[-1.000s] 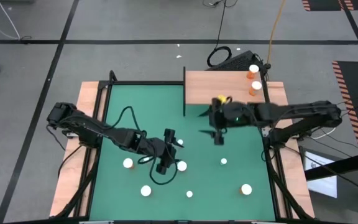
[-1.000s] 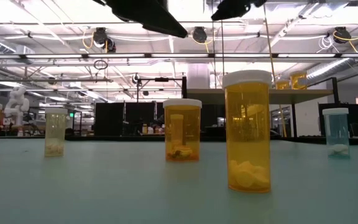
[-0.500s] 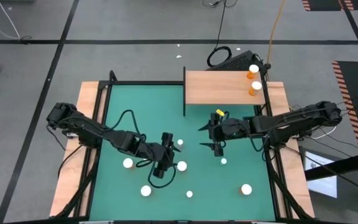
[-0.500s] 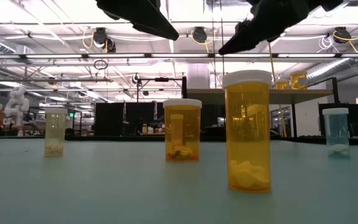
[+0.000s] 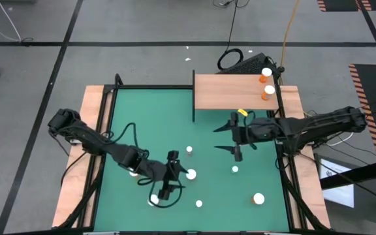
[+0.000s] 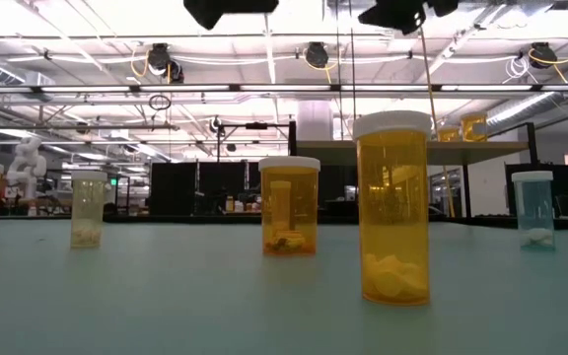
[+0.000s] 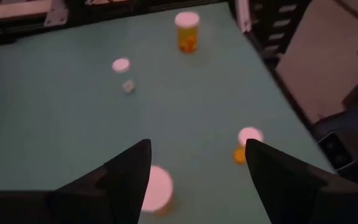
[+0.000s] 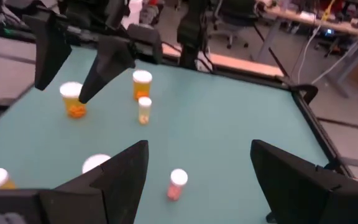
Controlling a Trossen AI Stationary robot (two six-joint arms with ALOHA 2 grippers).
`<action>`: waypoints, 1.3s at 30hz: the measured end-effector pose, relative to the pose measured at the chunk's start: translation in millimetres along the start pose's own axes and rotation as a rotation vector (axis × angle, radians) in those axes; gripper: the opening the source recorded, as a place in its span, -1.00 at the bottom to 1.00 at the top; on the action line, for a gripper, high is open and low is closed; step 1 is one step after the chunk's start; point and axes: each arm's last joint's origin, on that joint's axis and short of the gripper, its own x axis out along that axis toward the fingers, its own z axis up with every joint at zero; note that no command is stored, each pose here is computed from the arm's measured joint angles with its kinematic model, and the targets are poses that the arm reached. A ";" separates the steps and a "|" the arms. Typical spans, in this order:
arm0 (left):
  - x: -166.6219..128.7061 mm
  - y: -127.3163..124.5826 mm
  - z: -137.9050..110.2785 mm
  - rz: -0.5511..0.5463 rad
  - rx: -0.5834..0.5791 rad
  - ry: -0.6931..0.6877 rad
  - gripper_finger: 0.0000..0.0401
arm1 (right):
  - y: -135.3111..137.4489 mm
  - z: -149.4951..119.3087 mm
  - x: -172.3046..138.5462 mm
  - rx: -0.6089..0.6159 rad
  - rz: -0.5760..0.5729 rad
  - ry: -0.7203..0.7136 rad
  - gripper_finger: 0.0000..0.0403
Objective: Pick and place medicine bottles onto shelf by color
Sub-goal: Put the orange pill bottle on the shelf
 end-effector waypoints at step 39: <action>90.3 8.9 -22.4 0.307 -0.177 0.394 0.71 | -3.1 24.5 -8.1 -0.281 -0.065 -0.243 0.38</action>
